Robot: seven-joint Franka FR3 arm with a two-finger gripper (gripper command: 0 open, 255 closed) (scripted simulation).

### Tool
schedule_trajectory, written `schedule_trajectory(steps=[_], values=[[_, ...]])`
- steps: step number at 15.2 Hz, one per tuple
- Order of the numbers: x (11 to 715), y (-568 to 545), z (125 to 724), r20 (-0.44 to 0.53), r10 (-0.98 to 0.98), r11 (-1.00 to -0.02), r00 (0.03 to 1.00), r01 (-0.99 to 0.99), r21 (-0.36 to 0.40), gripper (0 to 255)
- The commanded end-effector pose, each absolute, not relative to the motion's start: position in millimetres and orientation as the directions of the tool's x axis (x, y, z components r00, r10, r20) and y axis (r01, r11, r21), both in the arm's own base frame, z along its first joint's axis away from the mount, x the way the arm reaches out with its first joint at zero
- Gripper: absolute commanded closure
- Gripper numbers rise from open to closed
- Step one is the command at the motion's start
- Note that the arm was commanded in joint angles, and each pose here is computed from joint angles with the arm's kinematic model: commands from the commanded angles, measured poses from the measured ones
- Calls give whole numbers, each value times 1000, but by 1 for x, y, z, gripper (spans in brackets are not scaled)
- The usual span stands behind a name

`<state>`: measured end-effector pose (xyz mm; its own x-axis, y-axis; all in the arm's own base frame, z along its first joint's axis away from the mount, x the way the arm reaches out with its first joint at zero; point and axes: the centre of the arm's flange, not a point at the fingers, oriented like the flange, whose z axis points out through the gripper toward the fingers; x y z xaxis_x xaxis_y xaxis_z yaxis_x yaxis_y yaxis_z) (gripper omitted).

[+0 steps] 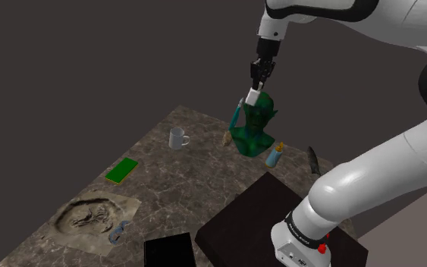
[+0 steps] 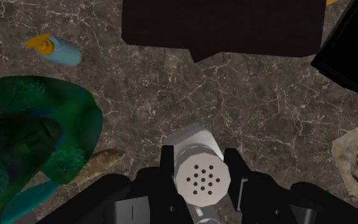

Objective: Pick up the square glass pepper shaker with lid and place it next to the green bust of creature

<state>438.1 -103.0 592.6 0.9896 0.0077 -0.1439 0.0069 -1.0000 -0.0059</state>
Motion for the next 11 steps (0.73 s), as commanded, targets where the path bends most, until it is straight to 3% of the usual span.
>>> schedule_trajectory(steps=[1,11], values=[[425,-124,593,-144,9,-1000,990,8,-6,255],[356,-237,593,-144,9,-1000,990,8,-6,255]])
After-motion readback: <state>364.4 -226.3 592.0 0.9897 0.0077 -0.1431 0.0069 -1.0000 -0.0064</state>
